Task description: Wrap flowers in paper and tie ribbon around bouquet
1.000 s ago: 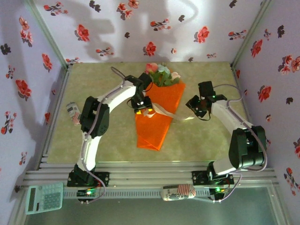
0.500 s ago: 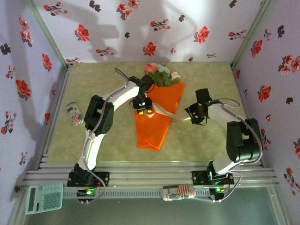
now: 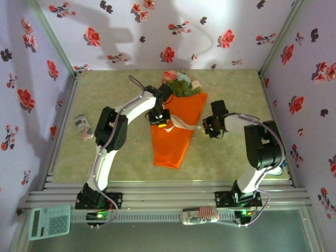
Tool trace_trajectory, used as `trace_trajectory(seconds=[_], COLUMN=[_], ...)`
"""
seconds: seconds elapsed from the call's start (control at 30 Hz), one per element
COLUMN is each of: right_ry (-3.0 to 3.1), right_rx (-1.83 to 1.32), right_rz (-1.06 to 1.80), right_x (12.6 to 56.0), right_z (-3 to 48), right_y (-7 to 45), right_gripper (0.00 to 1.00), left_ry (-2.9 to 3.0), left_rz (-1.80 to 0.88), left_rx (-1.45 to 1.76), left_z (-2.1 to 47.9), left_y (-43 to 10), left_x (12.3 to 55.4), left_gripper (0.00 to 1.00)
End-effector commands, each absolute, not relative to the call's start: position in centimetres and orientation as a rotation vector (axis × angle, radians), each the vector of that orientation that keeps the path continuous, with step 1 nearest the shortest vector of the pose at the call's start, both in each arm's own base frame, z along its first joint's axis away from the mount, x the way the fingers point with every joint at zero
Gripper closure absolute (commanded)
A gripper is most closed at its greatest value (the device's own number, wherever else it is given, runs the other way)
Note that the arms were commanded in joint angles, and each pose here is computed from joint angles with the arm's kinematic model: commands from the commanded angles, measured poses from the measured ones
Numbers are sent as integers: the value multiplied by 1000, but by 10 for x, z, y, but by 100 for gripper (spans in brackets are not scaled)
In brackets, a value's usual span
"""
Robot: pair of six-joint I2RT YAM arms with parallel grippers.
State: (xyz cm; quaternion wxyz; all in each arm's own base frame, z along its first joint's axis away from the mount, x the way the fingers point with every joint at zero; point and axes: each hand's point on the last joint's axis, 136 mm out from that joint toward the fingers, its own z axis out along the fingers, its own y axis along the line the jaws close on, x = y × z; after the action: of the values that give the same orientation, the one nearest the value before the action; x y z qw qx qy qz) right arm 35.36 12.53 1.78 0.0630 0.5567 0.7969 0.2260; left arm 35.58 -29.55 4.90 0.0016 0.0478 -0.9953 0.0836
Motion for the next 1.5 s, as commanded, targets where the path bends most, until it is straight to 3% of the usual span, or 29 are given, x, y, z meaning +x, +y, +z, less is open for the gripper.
trace_trajectory(seconds=[0.0, 0.3, 0.73, 0.77, 0.83, 0.9, 1.13, 1.27, 1.47], right_ry=[2402, 2379, 2387, 2389, 2362, 2350, 2387, 2365, 2127], right_rx=[1691, 1525, 1514, 1547, 1622, 1672, 1779, 1848, 2033], right_rz=[511, 484, 497, 493, 523, 579, 717, 638, 805], right_x=[346, 376, 383, 375, 359, 351, 352, 337, 347], right_z=[10, 52, 65, 64, 63, 61, 51, 43, 30], right_y=[108, 92, 82, 86, 99, 117, 175, 167, 159], right_gripper=[100, 100, 100, 94, 64, 55, 52, 53, 52], left_ry=[-3162, -3169, -3082, -3070, -3056, -3052, -3060, -3062, -3062], left_rz=[241, 372, 605, 623, 626, 610, 604, 615, 621], left_rx=[127, 228, 494, 501, 515, 532, 573, 570, 574], left_z=[71, 136, 166, 164, 158, 155, 152, 152, 151], left_y=[-288, -256, -201, -202, -201, -198, -191, -193, -194], left_x=[351, 326, 323, 323, 320, 318, 319, 321, 322], left_gripper=[100, 100, 100, 100, 100, 100, 100, 100, 100])
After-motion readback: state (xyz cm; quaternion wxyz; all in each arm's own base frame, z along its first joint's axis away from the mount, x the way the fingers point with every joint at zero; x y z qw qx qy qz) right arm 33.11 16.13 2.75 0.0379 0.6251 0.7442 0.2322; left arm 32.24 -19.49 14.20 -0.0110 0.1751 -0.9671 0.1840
